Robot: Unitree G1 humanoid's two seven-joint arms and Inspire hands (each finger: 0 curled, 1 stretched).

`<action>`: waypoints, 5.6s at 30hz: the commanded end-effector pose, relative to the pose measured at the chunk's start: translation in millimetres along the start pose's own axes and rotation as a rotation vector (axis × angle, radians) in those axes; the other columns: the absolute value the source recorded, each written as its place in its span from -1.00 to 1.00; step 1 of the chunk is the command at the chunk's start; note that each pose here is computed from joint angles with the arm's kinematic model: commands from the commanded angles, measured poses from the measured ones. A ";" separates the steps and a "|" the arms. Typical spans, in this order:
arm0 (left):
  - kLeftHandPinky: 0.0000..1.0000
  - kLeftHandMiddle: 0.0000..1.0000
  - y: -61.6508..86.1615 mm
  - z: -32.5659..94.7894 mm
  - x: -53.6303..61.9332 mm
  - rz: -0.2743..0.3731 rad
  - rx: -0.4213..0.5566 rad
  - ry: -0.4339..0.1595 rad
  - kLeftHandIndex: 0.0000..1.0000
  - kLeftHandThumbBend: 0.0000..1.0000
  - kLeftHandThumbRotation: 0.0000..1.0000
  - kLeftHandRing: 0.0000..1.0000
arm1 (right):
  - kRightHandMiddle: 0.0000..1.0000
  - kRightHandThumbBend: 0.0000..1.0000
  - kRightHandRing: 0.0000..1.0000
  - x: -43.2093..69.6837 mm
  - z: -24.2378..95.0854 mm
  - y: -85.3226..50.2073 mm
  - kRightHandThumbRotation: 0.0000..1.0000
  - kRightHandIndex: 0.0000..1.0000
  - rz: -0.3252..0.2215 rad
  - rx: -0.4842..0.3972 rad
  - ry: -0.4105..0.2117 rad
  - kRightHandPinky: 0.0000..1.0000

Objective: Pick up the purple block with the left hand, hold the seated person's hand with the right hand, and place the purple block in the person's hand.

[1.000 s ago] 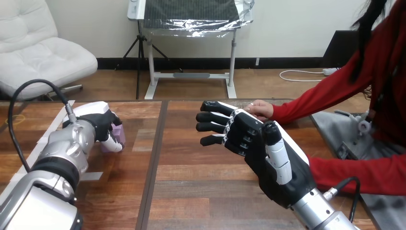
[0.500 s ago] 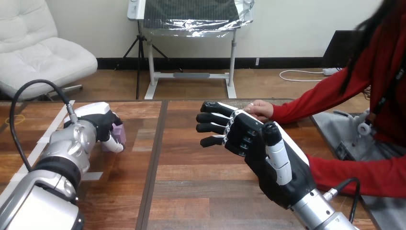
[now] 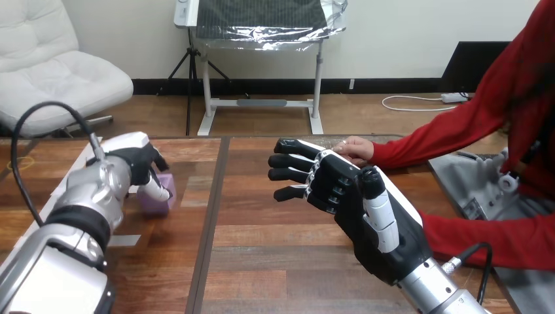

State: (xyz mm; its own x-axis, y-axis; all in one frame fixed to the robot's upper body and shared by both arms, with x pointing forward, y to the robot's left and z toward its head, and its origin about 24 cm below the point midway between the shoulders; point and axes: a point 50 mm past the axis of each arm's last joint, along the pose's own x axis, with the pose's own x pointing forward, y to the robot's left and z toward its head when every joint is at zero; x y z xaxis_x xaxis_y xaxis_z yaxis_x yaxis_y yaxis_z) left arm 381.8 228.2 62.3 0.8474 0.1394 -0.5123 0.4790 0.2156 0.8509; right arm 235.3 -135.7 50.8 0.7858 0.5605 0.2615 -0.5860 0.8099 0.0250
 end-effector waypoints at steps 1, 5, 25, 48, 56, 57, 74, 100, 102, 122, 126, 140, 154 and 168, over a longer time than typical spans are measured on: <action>-0.46 -0.02 11.0 7.2 -0.8 0.012 0.030 0.000 0.09 0.06 -0.97 -0.21 | 0.63 0.67 0.61 10.8 16.7 -3.8 1.00 0.65 0.010 -0.042 -0.070 0.42; -0.56 -0.12 13.4 7.6 -1.1 0.021 0.050 0.010 -0.03 0.13 -0.93 -0.32 | 0.62 0.68 0.61 10.8 16.4 -3.9 1.00 0.65 0.004 -0.041 -0.071 0.42; -0.55 -0.23 31.7 12.1 -4.9 -0.026 -0.003 0.008 -0.20 -0.09 -0.73 -0.37 | 0.60 0.67 0.59 11.2 15.8 -3.7 1.00 0.63 -0.007 -0.042 -0.068 0.39; -0.72 -0.46 64.8 22.2 -15.4 0.027 0.000 -0.056 -0.47 -0.07 -0.45 -0.59 | 0.60 0.63 0.59 12.0 15.1 -4.9 1.00 0.63 -0.013 -0.031 -0.068 0.41; -0.46 -0.19 74.5 25.1 -21.0 0.065 -0.020 -0.093 -0.22 -0.07 -0.42 -0.31 | 0.59 0.64 0.58 12.6 15.6 -5.3 1.00 0.63 -0.022 -0.040 -0.073 0.40; -0.41 -0.15 75.1 25.3 -21.5 0.068 -0.022 -0.095 -0.18 -0.07 -0.43 -0.27 | 0.59 0.64 0.58 12.6 15.7 -5.4 1.00 0.63 -0.022 -0.041 -0.073 0.40; -0.40 0.08 79.5 26.7 -29.8 0.142 -0.017 -0.143 0.22 0.01 -0.46 -0.11 | 0.60 0.63 0.59 11.8 16.1 -7.1 1.00 0.63 -0.026 -0.034 -0.074 0.41; -0.18 0.36 83.1 29.8 -36.7 0.165 -0.070 -0.177 0.43 0.20 -0.50 0.20 | 0.60 0.62 0.59 12.5 16.6 -7.9 1.00 0.63 -0.024 -0.034 -0.071 0.41; -0.11 0.45 83.2 29.8 -36.7 0.164 -0.071 -0.176 0.49 0.26 -0.45 0.31 | 0.60 0.62 0.59 12.6 16.6 -7.9 1.00 0.63 -0.024 -0.035 -0.071 0.41; 0.59 0.88 63.4 25.1 -25.5 0.176 0.088 -0.231 0.82 0.69 0.18 0.87 | 0.58 0.65 0.56 13.8 16.7 -7.9 1.00 0.61 -0.026 -0.034 -0.067 0.36; 0.66 0.87 58.4 23.2 -22.7 0.174 0.119 -0.233 0.82 0.77 0.22 0.86 | 0.58 0.66 0.56 13.7 16.6 -7.6 1.00 0.60 -0.024 -0.036 -0.067 0.36; 0.80 0.83 49.3 18.0 -14.6 0.141 0.214 -0.166 0.79 0.99 0.17 0.84 | 0.58 0.63 0.57 11.5 16.8 -9.3 1.00 0.63 -0.027 -0.043 -0.069 0.36; 0.93 0.84 45.2 13.7 -10.7 0.110 0.232 -0.104 0.78 1.00 0.09 0.86 | 0.58 0.62 0.57 10.5 18.9 -12.5 1.00 0.63 -0.038 -0.032 -0.074 0.35; 0.64 0.88 41.4 10.3 -8.4 0.044 0.222 -0.041 0.81 1.00 0.08 0.92 | 0.58 0.62 0.58 9.5 18.2 -10.9 1.00 0.62 -0.039 -0.035 -0.072 0.33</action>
State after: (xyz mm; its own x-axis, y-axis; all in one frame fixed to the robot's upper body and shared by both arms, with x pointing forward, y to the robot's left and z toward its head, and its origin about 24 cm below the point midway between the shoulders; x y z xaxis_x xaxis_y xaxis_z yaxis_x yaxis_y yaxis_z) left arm 378.5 241.8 69.9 0.8322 0.1279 -0.5395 0.5430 0.0087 0.8397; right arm 237.2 -141.9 50.1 0.8176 0.5174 0.2527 -0.5450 0.8370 0.0497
